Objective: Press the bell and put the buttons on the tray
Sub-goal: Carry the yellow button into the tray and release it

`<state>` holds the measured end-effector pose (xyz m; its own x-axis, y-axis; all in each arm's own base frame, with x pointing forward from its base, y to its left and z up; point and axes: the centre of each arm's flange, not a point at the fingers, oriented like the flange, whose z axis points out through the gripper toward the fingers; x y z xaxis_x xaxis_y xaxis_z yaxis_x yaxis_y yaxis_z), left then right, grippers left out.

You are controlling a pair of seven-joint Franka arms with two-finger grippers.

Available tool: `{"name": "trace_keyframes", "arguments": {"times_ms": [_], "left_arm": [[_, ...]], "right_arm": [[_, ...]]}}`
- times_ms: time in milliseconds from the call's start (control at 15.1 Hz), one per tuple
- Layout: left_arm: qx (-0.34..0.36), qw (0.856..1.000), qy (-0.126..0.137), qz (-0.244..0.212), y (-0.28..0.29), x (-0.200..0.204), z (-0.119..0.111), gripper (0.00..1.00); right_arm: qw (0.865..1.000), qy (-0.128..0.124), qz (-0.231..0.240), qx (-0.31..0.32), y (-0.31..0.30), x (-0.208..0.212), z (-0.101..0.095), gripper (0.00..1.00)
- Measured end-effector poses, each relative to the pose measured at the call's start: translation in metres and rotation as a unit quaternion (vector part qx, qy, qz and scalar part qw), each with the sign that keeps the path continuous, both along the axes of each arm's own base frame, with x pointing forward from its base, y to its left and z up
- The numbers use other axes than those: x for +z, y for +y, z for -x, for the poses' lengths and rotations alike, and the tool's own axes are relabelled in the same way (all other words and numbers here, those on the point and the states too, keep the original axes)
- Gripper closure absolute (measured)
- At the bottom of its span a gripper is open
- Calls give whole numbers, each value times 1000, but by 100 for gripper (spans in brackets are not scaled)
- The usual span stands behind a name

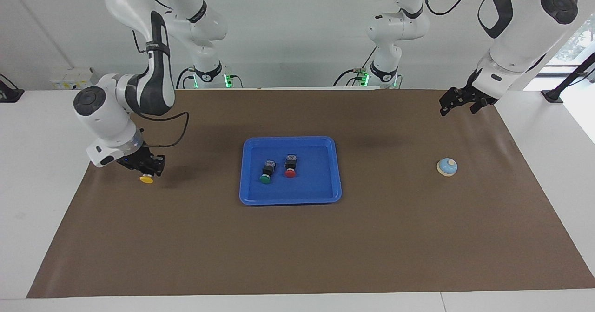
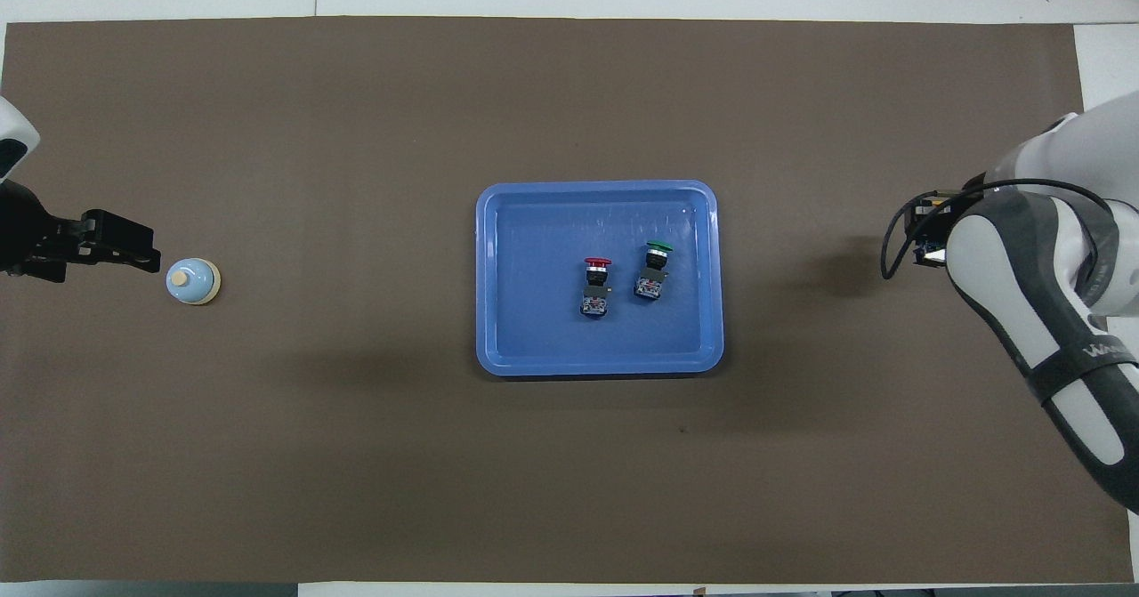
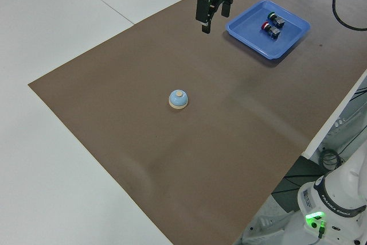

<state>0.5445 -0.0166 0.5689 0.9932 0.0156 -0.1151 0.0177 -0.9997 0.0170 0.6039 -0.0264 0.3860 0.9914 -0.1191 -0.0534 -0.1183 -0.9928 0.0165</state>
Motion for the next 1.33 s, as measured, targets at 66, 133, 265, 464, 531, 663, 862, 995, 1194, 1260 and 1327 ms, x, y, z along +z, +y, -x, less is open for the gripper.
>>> {"name": "trace_keyframes", "arguments": {"times_ms": [66, 133, 265, 464, 531, 663, 862, 995, 1194, 1260, 1327], "left_arm": [[0, 1000, 0, 0, 0, 0, 0, 0], [0, 1000, 0, 0, 0, 0, 0, 0], [0, 1000, 0, 0, 0, 0, 0, 0], [0, 1000, 0, 0, 0, 0, 0, 0], [0, 1000, 0, 0, 0, 0, 0, 0], [0, 1000, 0, 0, 0, 0, 0, 0], [0, 1000, 0, 0, 0, 0, 0, 0], [0, 1000, 0, 0, 0, 0, 0, 0], [0, 1000, 0, 0, 0, 0, 0, 0], [0, 1000, 0, 0, 0, 0, 0, 0], [0, 1000, 0, 0, 0, 0, 0, 0]], "right_arm": [[1000, 3, 2, -11, 33, 10, -3, 59], [1000, 2, 4, -21, 69, 19, -4, 59], [999, -7, 7, -41, 142, 33, 0, 59], [998, -19, 7, -63, 240, 42, 21, 59], [997, -22, 6, -68, 270, 44, 30, 59], [997, -27, 2, -78, 326, 42, 42, 59], [996, -23, -6, -84, 398, 25, 54, 59], [996, -26, -11, -81, 429, 5, 60, 59], [996, -36, -20, -75, 452, -24, 63, 59], [996, -40, -24, -75, 453, -33, 62, 59], [996, -43, -27, -76, 452, -43, 60, 59]]}}
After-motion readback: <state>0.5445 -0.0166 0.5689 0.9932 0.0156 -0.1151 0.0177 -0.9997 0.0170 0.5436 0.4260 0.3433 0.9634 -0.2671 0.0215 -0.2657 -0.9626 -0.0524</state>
